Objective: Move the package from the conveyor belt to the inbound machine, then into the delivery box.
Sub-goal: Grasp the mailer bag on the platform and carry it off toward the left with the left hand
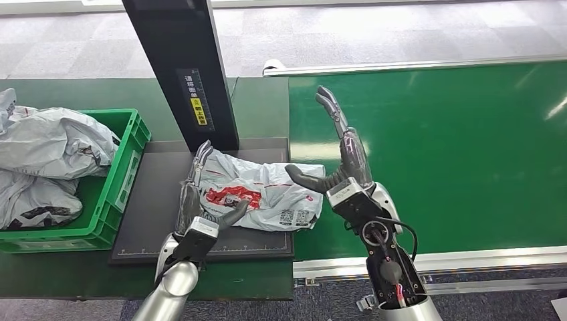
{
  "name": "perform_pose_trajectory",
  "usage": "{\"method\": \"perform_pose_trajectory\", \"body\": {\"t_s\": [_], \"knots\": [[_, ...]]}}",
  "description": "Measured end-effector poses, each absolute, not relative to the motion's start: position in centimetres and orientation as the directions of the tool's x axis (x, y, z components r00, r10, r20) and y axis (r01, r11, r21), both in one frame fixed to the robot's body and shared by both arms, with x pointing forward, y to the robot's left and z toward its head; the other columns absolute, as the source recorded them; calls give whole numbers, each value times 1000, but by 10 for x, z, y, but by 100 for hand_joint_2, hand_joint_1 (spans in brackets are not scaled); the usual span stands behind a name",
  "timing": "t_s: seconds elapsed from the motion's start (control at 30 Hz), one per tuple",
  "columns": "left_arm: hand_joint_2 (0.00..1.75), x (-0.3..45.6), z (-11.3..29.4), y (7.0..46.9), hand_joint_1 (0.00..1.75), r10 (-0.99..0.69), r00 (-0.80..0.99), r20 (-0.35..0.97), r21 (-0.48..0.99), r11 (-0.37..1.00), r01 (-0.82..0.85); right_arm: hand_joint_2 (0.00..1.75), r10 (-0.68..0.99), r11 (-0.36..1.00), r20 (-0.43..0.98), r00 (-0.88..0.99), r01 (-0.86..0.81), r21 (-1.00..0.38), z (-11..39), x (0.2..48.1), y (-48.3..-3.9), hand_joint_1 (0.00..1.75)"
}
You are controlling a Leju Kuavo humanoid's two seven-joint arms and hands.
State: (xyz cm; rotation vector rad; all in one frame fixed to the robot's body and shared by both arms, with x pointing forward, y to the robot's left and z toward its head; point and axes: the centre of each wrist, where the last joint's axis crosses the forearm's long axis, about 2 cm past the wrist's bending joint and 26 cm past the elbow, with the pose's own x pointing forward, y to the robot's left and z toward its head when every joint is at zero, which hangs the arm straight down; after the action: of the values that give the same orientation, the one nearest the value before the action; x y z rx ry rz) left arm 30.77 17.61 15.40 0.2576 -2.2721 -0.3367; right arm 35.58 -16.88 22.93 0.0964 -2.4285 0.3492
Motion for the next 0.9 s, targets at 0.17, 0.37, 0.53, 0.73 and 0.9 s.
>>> {"method": "perform_pose_trajectory", "body": {"t_s": [0.17,0.37,0.53,0.73,0.9], "knots": [[175,304,154,178,0,-292,-654,698,316,945,-84,0,15,966,615,-788,-148,-212,233,350,-166,0],[175,289,143,189,0,-298,-622,724,303,948,-101,0,-22,957,603,-798,-192,-219,252,320,-135,0],[175,277,134,200,0,-321,-594,737,309,943,-127,0,-132,933,587,-799,-300,-199,264,305,-110,0],[175,277,132,213,0,-344,-571,745,305,938,-167,0,-193,918,518,-833,-340,-204,284,304,-90,0],[175,278,132,219,0,-354,-563,747,304,935,-184,0,-206,914,495,-844,-346,-211,292,304,-81,0]]}}
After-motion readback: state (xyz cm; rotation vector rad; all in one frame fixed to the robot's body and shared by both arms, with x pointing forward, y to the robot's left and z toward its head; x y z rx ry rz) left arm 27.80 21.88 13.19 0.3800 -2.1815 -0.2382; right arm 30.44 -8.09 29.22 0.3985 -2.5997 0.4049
